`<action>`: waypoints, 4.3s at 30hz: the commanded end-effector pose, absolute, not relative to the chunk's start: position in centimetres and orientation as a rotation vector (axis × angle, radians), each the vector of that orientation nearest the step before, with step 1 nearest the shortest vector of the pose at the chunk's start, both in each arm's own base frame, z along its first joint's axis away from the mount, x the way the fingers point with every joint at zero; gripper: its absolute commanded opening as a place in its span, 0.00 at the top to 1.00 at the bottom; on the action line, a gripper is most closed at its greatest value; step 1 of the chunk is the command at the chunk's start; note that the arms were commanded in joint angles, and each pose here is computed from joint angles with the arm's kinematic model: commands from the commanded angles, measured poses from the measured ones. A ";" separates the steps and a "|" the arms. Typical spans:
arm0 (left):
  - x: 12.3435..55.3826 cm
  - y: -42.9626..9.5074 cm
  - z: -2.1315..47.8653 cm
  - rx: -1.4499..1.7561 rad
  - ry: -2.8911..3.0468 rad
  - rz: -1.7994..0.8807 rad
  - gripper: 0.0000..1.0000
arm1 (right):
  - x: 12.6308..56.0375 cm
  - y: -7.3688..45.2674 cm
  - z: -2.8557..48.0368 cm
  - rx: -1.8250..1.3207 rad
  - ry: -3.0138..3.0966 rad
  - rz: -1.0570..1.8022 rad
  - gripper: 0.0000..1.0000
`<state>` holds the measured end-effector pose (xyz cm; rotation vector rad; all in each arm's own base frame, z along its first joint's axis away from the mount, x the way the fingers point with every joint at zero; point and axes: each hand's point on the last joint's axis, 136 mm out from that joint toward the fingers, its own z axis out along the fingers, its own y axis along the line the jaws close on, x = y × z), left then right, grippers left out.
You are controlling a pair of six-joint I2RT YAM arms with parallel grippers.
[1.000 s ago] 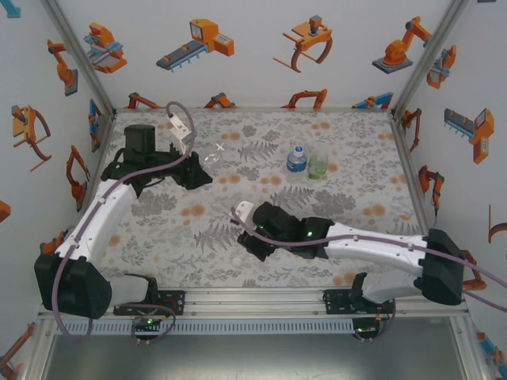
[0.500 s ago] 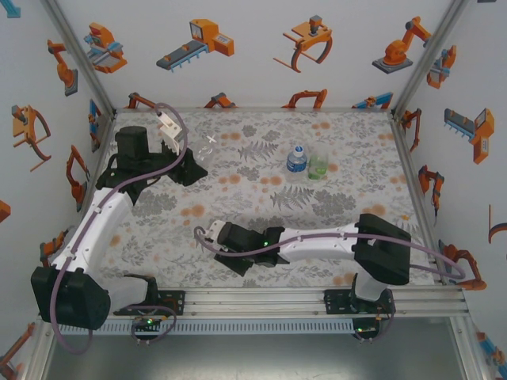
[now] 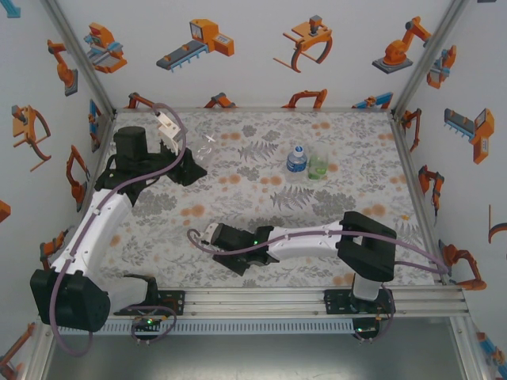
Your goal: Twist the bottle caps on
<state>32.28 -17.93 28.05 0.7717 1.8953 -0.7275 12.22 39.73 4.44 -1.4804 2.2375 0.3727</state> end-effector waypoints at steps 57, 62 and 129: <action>32.3 -17.6 29.0 0.744 1.862 -0.729 1.00 | 26.2 30.8 4.7 -0.551 2.708 0.215 0.55; 32.4 -17.6 28.9 0.744 1.865 -0.730 1.00 | 26.1 30.7 4.2 -0.549 2.723 0.208 0.55; 32.4 -17.8 28.7 0.746 1.870 -0.751 1.00 | 26.7 29.3 4.8 -0.391 2.743 0.208 0.61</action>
